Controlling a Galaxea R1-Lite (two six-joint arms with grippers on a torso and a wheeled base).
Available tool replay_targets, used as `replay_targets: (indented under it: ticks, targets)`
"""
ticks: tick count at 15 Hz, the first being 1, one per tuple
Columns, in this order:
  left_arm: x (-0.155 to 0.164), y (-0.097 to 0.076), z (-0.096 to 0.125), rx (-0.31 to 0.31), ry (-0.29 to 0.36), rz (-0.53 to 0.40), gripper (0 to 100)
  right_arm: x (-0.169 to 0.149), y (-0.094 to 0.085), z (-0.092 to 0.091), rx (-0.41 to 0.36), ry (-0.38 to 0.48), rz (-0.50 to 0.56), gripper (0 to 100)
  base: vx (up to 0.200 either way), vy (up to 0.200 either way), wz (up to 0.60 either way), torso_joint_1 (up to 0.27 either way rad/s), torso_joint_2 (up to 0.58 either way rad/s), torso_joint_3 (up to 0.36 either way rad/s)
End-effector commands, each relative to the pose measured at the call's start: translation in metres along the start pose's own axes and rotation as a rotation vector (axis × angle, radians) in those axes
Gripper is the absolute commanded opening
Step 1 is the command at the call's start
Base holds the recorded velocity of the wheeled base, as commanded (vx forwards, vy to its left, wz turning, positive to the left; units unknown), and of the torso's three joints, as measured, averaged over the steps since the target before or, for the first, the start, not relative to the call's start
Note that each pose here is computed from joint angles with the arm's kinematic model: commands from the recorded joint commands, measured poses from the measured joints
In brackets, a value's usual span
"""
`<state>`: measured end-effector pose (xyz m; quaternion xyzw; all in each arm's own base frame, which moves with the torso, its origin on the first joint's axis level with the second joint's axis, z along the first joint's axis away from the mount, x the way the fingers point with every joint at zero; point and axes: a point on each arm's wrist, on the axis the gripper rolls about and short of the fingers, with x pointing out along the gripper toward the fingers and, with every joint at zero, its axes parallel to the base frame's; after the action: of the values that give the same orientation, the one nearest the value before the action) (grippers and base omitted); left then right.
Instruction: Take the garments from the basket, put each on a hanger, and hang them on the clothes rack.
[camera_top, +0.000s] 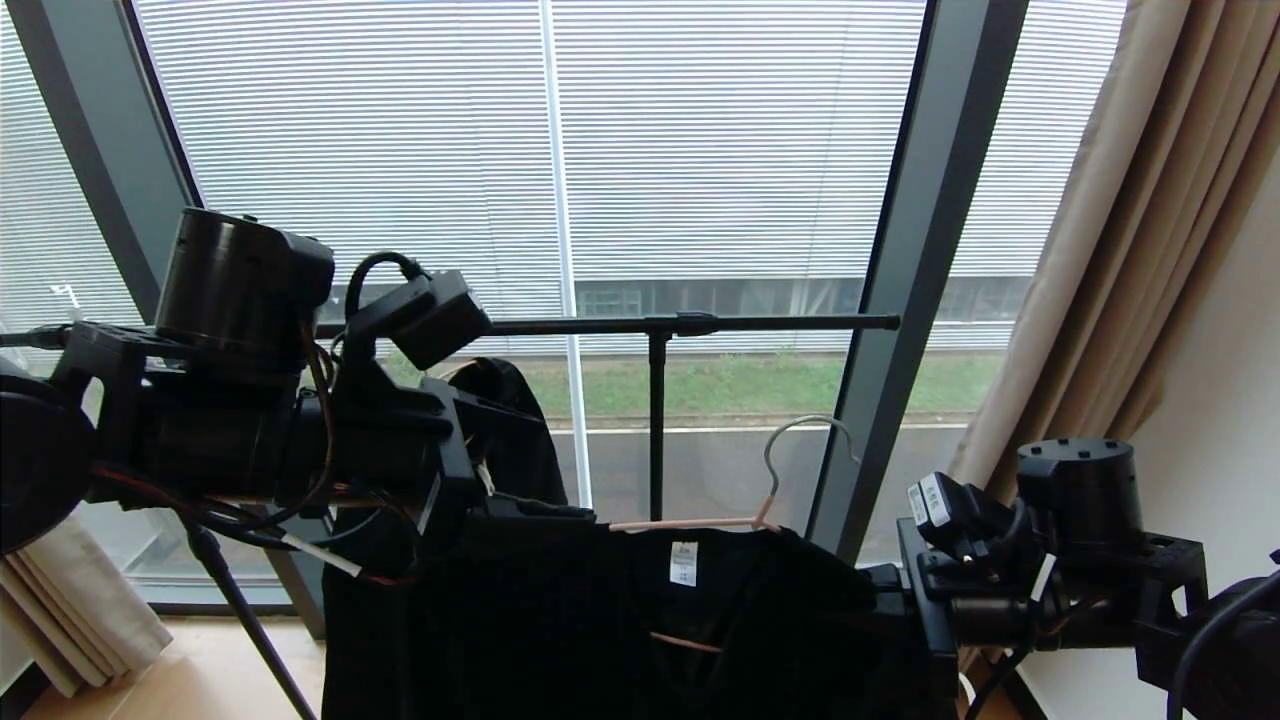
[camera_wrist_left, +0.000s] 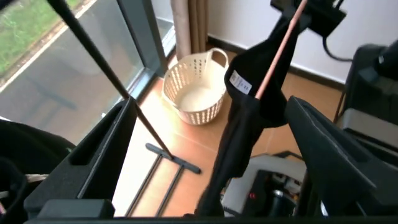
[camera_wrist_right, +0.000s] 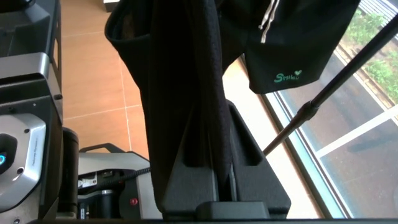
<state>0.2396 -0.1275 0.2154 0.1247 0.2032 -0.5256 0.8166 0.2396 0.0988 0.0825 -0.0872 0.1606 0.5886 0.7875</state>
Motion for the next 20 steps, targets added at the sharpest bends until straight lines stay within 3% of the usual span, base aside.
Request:
replay_targets:
  ticks: [1,6,9,13,14,20]
  targets:
    - [0.010,-0.002,-0.005,-0.009,0.026,-0.028,100,0.000,0.000,0.001,-0.004,-0.003,0.000,0,0.000,0.000,0.00,0.000,0.00,0.000]
    - [0.021,-0.007,-0.015,-0.018,0.066,-0.066,100,0.000,0.000,0.001,-0.004,-0.002,-0.001,0,0.000,0.000,0.00,0.000,0.00,0.000]
    - [0.034,-0.006,-0.025,0.034,0.115,-0.074,100,0.000,0.001,0.001,-0.005,-0.002,0.000,0,0.000,0.000,0.00,0.000,0.00,0.000]
    - [0.040,-0.006,-0.029,0.029,0.137,-0.069,100,-0.001,0.001,0.002,-0.010,-0.006,-0.001,0,0.000,0.000,0.00,0.000,0.00,0.000]
    - [0.040,-0.006,-0.030,0.027,0.141,-0.069,0,-0.001,0.001,0.002,-0.010,-0.006,-0.001,0,0.000,0.000,0.00,0.000,0.00,0.000]
    - [0.038,-0.008,-0.035,0.024,0.156,-0.062,0,-0.001,0.002,0.001,-0.004,-0.001,0.001,0,0.000,0.000,0.00,0.000,0.00,0.000]
